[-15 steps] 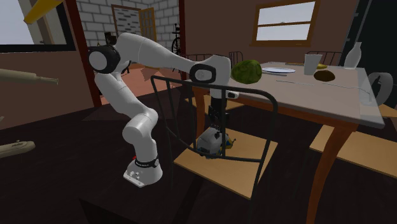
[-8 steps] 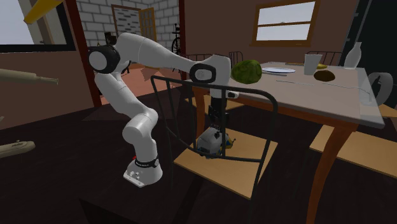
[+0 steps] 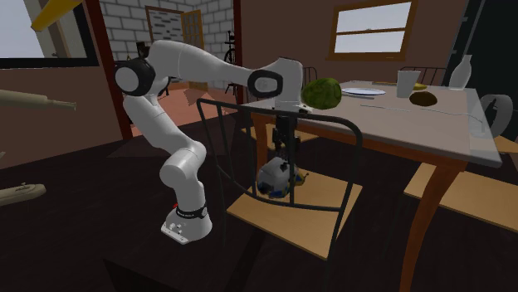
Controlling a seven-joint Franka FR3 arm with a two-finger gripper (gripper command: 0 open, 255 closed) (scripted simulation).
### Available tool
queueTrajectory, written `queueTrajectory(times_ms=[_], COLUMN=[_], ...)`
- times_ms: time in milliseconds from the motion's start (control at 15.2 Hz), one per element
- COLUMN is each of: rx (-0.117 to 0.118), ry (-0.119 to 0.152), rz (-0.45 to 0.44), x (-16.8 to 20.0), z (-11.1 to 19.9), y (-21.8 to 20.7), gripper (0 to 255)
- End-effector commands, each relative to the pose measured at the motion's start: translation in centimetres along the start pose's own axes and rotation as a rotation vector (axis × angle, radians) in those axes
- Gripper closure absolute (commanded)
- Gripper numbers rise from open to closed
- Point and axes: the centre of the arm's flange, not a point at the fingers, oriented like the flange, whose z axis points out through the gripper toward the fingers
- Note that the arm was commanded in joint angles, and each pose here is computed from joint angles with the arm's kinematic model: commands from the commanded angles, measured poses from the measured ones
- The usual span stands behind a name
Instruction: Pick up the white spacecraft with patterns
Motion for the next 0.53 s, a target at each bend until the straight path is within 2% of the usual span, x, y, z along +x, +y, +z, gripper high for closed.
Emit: queueTrajectory(times_ms=[0, 330, 462], rx=[-0.002, -0.002, -0.002], ry=[0.003, 0.003, 0.003], rz=[0.000, 0.000, 0.000], x=[-0.1, -0.2, -0.2], z=[-1.2, -3.8, -3.9], y=[0.1, 0.1, 0.1], gripper=[255, 255, 255])
